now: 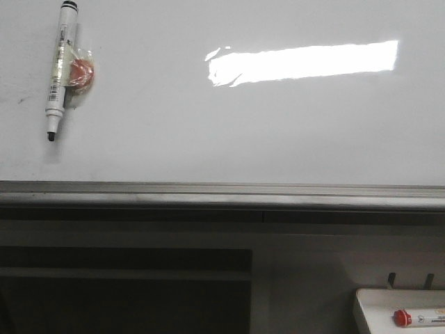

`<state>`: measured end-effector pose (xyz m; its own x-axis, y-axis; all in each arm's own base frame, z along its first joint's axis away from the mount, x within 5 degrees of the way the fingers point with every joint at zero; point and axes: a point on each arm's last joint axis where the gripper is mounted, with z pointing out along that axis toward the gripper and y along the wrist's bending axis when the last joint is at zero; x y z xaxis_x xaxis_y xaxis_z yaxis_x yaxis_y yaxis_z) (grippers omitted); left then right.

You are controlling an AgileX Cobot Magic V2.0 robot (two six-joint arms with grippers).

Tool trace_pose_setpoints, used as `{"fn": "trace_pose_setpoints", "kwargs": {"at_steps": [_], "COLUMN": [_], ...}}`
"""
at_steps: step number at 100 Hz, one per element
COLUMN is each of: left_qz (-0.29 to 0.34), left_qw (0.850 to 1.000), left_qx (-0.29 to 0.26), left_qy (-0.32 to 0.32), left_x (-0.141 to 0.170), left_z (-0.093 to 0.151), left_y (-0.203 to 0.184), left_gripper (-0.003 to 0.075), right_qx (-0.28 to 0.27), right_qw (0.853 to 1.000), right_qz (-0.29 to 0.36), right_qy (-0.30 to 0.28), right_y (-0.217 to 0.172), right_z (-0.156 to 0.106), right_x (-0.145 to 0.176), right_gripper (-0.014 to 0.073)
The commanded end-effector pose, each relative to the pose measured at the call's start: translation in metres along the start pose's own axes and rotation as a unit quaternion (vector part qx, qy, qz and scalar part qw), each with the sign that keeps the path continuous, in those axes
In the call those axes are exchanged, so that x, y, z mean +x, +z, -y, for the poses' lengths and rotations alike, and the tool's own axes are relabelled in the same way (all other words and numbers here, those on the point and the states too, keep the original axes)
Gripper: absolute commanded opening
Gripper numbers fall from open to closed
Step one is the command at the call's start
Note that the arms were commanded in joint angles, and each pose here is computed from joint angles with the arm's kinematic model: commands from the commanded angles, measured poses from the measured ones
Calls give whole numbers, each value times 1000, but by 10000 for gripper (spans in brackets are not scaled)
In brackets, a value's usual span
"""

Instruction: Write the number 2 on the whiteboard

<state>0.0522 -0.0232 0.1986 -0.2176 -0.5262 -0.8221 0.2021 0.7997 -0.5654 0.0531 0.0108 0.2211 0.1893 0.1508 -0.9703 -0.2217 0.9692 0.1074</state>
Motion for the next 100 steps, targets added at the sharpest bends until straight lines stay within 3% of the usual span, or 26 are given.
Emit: {"fn": "trace_pose_setpoints", "kwargs": {"at_steps": [1,12,20,28,37,46,54,67,72,79,91,96,100], "left_qz": [71,103,109,109,102,83,38,-75,-104,-129,-163,-179,-189], "left_qw": [985,968,966,970,989,994,990,971,967,963,960,956,952], "left_qx": [16,14,11,24,47,58,45,17,12,16,50,72,90], "left_qy": [-155,-229,-233,-216,-99,31,128,228,233,234,222,221,223], "left_x": [-10,-16,-17,-22,-34,-53,-72,-94,-102,-110,-112,-108,-105], "left_z": [-1,-3,-4,2,19,40,57,70,73,77,83,86,89], "left_y": [-2,-3,-4,-5,-11,-16,-13,8,18,34,59,67,71], "left_gripper": [-20,-20,-20,-20,-20,-20,-20,-10,30,153,463,526,531], "right_qx": [-5,2,14,11,2,-3,-9,-14,-12,-11,-8,-8,-8], "right_qw": [991,985,978,979,980,981,979,980,978,976,973,971,970], "right_qz": [109,117,85,47,-11,-111,-172,-187,-195,-204,-220,-227,-232], "right_qy": [83,127,192,199,197,159,107,70,70,71,72,76,78], "right_y": [-4,-4,-3,-2,-2,-1,6,25,34,45,60,63,65], "right_z": [1,3,5,2,-4,-11,-15,-17,-18,-19,-20,-20,-20], "right_x": [-13,-15,-13,-17,-33,-46,-56,-79,-85,-93,-99,-99,-98], "right_gripper": [-72,-72,-72,-70,-69,-69,-69,-44,10,136,353,395,402]}}
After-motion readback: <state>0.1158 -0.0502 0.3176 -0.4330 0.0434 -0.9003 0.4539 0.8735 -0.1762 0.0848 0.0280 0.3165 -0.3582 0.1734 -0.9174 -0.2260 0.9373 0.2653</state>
